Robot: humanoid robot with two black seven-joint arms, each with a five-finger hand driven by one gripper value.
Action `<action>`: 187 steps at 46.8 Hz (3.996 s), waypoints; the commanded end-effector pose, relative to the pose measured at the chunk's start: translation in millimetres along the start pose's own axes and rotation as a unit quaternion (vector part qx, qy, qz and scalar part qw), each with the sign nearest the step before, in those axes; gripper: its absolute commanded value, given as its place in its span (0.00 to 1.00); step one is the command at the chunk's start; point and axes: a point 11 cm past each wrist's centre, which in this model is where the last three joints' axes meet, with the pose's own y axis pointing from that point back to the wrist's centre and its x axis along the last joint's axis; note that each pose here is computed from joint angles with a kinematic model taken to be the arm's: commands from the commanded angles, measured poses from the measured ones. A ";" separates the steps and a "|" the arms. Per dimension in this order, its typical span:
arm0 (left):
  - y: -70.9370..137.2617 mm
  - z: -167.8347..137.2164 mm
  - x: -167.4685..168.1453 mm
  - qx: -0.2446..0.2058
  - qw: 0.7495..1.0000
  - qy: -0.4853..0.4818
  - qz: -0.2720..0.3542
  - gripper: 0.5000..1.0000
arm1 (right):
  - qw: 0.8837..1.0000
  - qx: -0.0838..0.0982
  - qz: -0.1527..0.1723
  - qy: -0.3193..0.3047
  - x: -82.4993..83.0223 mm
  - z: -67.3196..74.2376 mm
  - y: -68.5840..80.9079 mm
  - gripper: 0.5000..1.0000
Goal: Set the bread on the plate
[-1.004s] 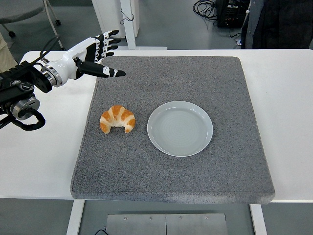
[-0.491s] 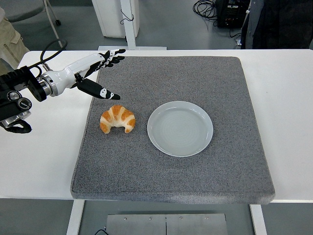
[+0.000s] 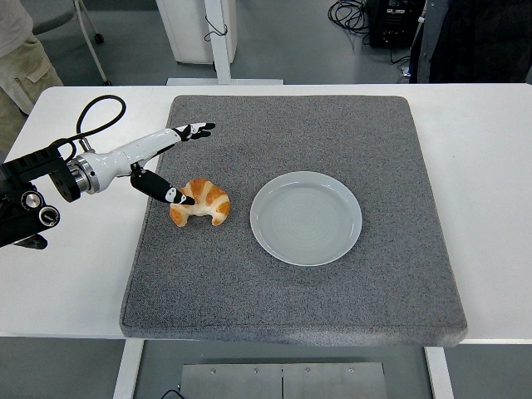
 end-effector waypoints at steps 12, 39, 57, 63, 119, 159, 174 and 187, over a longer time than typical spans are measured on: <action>-0.6 -9.5 -23.7 0.005 1.000 -0.013 -0.014 1.00 | 1.000 0.000 0.000 0.000 0.0 0.0 0.0 1.00; -11.8 -17.2 -31.9 0.011 1.000 -0.010 -0.007 0.99 | 1.000 0.000 0.000 0.000 0.0 0.0 0.0 1.00; -20.9 -27.7 -38.6 0.020 1.000 -0.014 -0.001 0.99 | 1.000 0.000 0.000 0.000 0.0 0.0 0.0 1.00; -21.1 -28.3 -39.6 0.003 1.000 -0.018 0.012 0.96 | 1.000 0.000 0.000 0.000 0.0 0.0 0.0 1.00; -39.7 8.9 14.7 -0.053 0.991 -0.101 0.071 0.00 | 1.000 0.000 0.000 0.000 0.0 0.0 0.0 1.00; -52.5 78.7 112.6 -0.080 0.981 -0.146 0.102 0.00 | 1.000 0.000 0.000 0.000 0.0 0.0 0.0 1.00; -81.6 110.6 98.2 -0.103 0.980 -0.148 0.080 0.00 | 1.000 0.000 0.000 0.000 0.0 0.0 0.0 1.00; -107.0 147.4 77.6 -0.141 0.976 -0.153 0.061 0.00 | 1.000 0.000 0.000 0.000 0.0 0.0 0.0 1.00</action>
